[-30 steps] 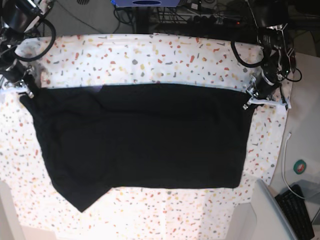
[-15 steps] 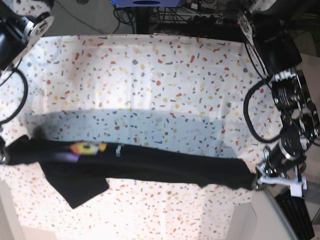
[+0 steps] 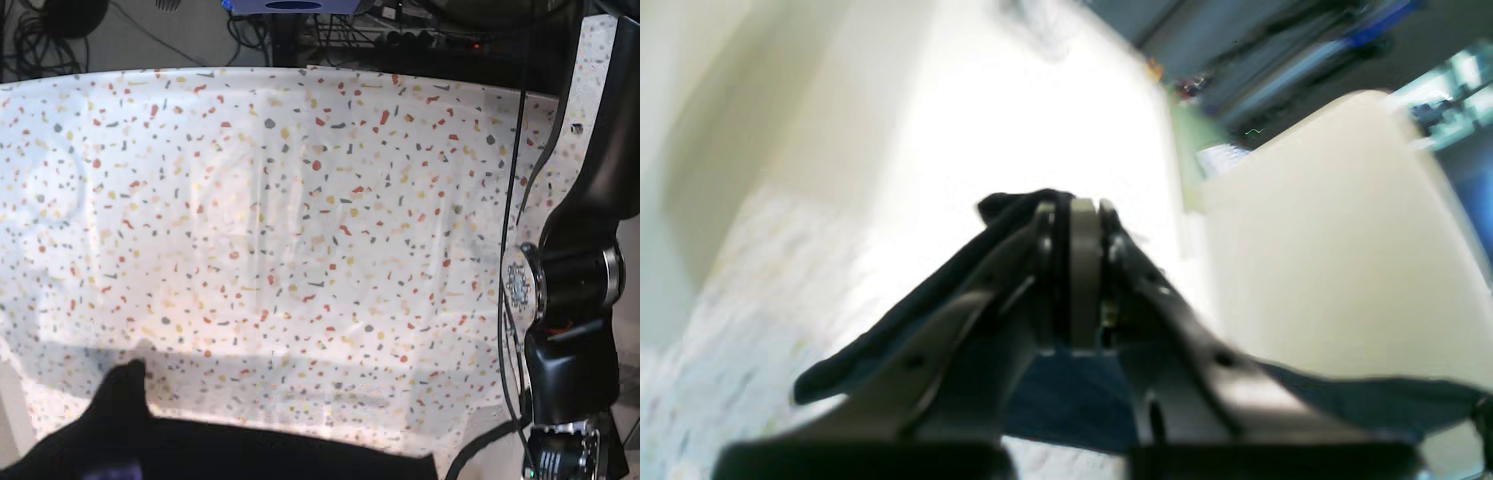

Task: Layout the t-shirt on the table in an organized manner, then fold the t-shirt properly
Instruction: 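Lift the shirt high with both grippers and shake it out, then lay the shirt down flat with both grippers and release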

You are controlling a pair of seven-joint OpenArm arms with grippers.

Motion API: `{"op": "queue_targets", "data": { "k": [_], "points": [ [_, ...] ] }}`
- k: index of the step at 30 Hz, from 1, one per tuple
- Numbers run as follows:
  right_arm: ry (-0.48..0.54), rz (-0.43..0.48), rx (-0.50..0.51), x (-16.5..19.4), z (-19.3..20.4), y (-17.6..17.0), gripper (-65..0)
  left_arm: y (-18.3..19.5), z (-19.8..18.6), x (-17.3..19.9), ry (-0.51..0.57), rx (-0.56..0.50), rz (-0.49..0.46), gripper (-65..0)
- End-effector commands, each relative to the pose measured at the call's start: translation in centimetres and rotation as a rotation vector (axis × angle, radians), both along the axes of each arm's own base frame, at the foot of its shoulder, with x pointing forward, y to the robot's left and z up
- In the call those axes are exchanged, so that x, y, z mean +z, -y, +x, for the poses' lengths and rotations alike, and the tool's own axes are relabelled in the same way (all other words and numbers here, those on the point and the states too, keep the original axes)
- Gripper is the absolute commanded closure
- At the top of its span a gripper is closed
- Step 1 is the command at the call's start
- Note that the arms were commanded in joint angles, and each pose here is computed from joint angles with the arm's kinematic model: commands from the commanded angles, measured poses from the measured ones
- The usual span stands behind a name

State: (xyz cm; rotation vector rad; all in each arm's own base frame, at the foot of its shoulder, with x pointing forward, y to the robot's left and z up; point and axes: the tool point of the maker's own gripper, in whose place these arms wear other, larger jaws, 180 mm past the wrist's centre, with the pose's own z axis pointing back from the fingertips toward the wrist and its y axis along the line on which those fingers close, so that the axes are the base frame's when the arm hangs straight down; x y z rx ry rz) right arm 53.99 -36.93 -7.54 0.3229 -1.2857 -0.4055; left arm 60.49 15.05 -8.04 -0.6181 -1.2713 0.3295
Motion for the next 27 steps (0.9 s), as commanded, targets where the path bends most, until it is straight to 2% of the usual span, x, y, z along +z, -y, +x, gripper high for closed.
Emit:
{"op": "queue_targets", "data": {
  "k": [1, 4, 5, 6, 11, 15, 19, 22, 27],
  "points": [
    [0.096, -0.029, -0.036, 4.7, -0.4, 1.7, 0.0, 0.1, 0.3, 5.0, 0.113, 0.004, -0.01, 0.0],
    [0.079, -0.044, -0.038, 6.0, -1.3, 2.8, 0.0, 0.3, -0.2, 6.6, 0.161, -0.001, -0.003, 0.0],
    [0.069, -0.047, -0.04, 6.0, -1.9, 3.2, 0.0, 0.3, -0.6, 5.8, 0.155, -0.004, 0.004, 0.0],
    [0.032, -0.042, -0.041, 4.5, -2.6, 3.5, 0.0, 0.3, -1.2, 5.0, 0.152, -0.008, 0.014, 0.0],
    [-0.146, -0.022, -0.086, -5.5, -8.7, 5.4, 0.0, -0.3, -5.7, -3.5, 0.05, -0.027, 0.072, 0.0],
    [-0.325, 0.023, -0.109, -16.7, -14.3, 4.2, 0.0, -4.1, -12.0, -14.2, -0.118, 0.063, 0.043, 0.0],
    [-0.481, 0.04, -0.101, -27.1, -20.6, 2.0, 0.0, -7.5, -20.0, -25.4, -0.357, 0.151, 0.023, 0.0],
    [-0.563, 0.039, -0.074, -32.0, -24.8, 0.5, 0.0, -8.8, -25.4, -30.4, -0.488, 0.187, 0.019, 0.0],
    [-0.678, 0.047, -0.064, -36.6, -31.3, -0.7, 0.0, -9.8, -31.7, -34.0, -0.604, 0.21, 0.048, 0.0]
  ]
}}
